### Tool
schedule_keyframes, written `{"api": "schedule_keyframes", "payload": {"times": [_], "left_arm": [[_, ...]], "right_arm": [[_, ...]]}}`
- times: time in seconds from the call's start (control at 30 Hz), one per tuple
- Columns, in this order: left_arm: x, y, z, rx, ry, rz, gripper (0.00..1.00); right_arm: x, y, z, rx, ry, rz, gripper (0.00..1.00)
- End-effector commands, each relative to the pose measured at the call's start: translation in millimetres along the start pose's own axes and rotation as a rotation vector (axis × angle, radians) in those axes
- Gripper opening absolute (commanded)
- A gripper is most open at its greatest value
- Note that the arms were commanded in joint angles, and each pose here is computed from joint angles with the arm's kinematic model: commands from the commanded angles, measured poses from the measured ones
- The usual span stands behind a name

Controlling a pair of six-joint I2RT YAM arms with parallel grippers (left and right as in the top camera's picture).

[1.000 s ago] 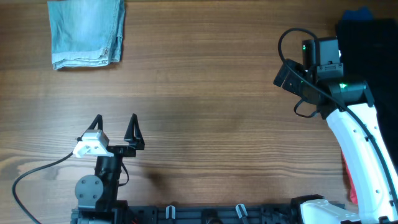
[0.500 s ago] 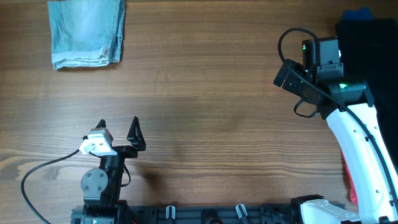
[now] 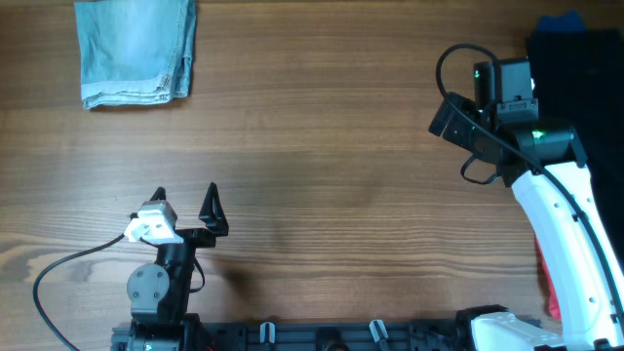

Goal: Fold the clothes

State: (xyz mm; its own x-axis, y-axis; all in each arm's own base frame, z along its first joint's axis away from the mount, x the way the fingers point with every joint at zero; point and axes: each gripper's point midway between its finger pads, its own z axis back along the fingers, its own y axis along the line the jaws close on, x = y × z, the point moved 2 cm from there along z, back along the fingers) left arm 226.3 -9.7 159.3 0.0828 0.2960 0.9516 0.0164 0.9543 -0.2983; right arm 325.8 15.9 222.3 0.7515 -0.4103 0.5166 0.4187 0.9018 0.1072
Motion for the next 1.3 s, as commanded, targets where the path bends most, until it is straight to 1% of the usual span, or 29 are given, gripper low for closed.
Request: {"api": "schedule_keyframes", "payload": {"times": [0.0, 0.1, 0.23, 0.3, 0.37, 0.47, 0.53, 0.57, 0.6, 0.63, 0.73, 0.8, 0.87, 1.0, 1.1, 1.17, 1.27], "left_arm": [[1, 3, 0, 0.017, -0.011, -0.023, 1.0], [1, 3, 0, 0.017, -0.011, -0.023, 1.0], [1, 3, 0, 0.017, -0.011, -0.023, 1.0], [1, 3, 0, 0.017, -0.011, -0.023, 1.0], [1, 3, 0, 0.017, -0.011, -0.023, 1.0], [1, 3, 0, 0.018, -0.011, -0.023, 1.0], [1, 3, 0, 0.017, -0.011, -0.023, 1.0], [1, 3, 0, 0.017, -0.011, -0.023, 1.0], [1, 3, 0, 0.017, -0.011, -0.023, 1.0], [1, 3, 0, 0.017, -0.011, -0.023, 1.0], [1, 3, 0, 0.017, -0.011, -0.023, 1.0], [1, 3, 0, 0.017, -0.011, -0.023, 1.0], [1, 3, 0, 0.017, -0.011, -0.023, 1.0], [1, 3, 0, 0.017, -0.011, -0.023, 1.0], [1, 3, 0, 0.018, -0.011, -0.023, 1.0], [1, 3, 0, 0.017, -0.011, -0.023, 1.0], [1, 3, 0, 0.018, -0.011, -0.023, 1.0]], "right_arm": [[4, -1, 11, 0.017, -0.032, -0.005, 1.0], [11, -7, 51, 0.082, -0.139, -0.032, 1.0], [12, -27, 126, 0.191, -0.342, -0.081, 1.0], [6, -40, 146, 0.207, -0.409, -0.102, 1.0], [-14, -58, 149, 0.208, -0.457, -0.122, 1.0], [-48, -76, 125, 0.216, -0.505, -0.135, 1.0], [-78, -87, 94, 0.204, -0.484, -0.133, 1.0], [-90, -89, 80, 0.214, -0.459, -0.163, 1.0], [-100, -91, 66, 0.224, -0.445, -0.231, 1.0], [-106, -92, 51, 0.239, -0.451, -0.281, 1.0], [-111, -82, 20, 0.303, -0.511, -0.26, 1.0], [-108, -65, 13, 0.39, -0.599, -0.111, 1.0], [-106, -55, 10, 0.442, -0.67, -0.023, 1.0], [-111, -54, -7, 0.477, -0.697, -0.076, 1.0], [-105, -53, 1, 0.509, -0.758, -0.1, 1.0], [-100, -53, 8, 0.519, -0.811, -0.088, 1.0], [-93, -49, 23, 0.537, -0.912, -0.019, 1.0]]}}
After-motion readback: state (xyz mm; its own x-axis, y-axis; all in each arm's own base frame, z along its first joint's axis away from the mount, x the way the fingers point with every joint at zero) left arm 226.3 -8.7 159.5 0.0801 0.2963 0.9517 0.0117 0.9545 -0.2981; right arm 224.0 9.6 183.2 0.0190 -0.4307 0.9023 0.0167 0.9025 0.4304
